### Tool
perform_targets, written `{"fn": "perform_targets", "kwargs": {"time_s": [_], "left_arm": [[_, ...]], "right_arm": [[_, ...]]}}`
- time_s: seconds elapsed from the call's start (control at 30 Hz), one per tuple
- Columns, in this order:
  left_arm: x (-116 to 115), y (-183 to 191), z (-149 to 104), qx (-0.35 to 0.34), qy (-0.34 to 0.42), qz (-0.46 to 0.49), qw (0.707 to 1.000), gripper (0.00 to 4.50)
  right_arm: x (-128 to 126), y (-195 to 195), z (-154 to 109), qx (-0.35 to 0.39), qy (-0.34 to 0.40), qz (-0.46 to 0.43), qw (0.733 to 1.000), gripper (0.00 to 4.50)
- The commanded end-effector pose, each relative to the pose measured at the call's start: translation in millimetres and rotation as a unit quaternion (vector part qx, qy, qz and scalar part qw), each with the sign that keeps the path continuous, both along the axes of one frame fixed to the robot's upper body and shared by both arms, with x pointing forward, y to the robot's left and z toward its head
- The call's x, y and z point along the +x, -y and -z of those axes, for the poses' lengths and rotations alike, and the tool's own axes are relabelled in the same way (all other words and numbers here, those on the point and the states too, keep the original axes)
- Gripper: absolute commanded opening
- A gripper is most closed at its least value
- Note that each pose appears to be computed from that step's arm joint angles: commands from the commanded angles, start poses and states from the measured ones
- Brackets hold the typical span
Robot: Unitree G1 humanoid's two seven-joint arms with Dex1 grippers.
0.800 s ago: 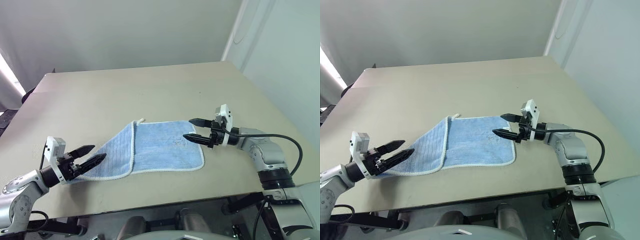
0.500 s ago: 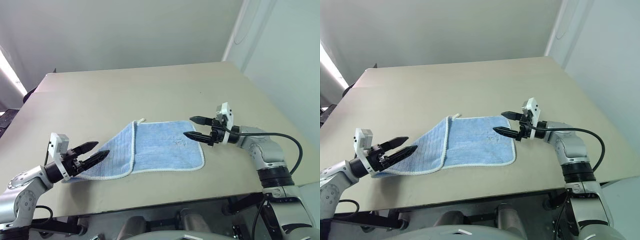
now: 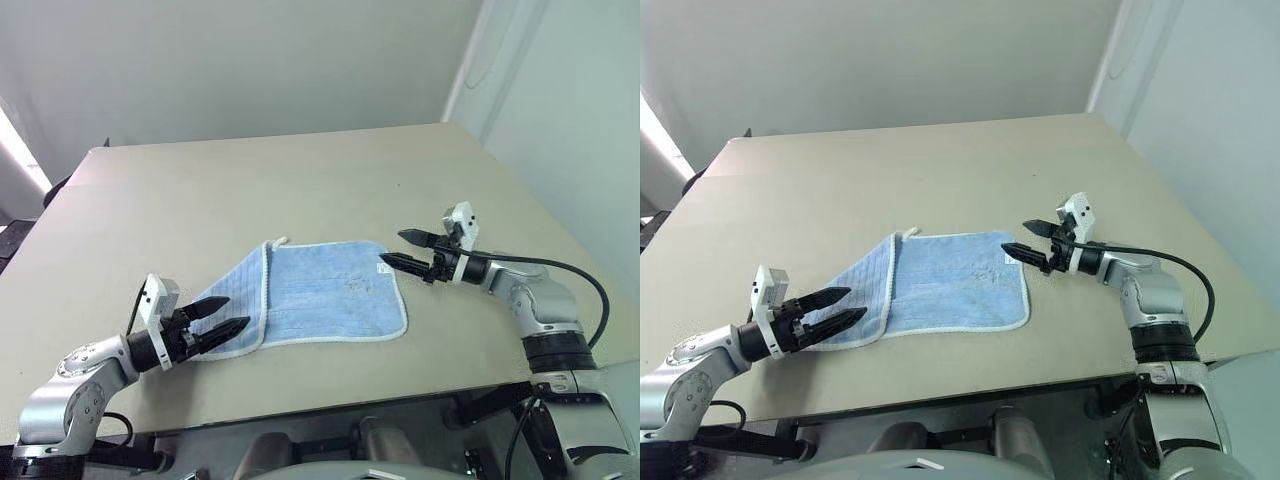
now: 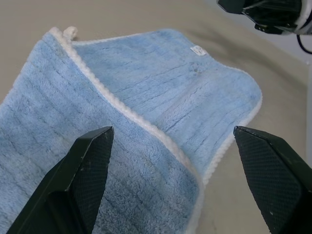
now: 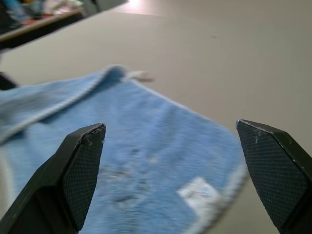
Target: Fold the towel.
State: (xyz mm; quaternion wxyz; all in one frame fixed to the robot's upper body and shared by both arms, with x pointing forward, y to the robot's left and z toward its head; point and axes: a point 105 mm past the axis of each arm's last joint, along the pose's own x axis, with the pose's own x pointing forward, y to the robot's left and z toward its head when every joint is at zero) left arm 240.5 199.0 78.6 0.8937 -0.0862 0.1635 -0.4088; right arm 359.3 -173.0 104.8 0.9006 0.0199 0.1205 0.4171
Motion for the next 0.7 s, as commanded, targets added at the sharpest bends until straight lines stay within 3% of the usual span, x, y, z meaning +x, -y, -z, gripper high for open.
{"fn": "perform_targets", "kwargs": {"time_s": [0.03, 0.37, 0.7], "left_arm": [[-1, 6, -5, 0.02, 0.021, 0.016, 0.999, 4.17], [1, 7, -1, 0.023, 0.023, 0.005, 0.999, 4.17], [-2, 2, -2, 0.037, 0.024, 0.0, 0.999, 4.17]], "right_arm": [[17, -4, -14, 0.0, 0.023, 0.028, 0.999, 4.49], [48, -27, 37, -0.062, -0.07, 0.058, 0.994, 4.49], [60, -36, 43, -0.088, -0.063, 0.059, 0.992, 4.49]]}}
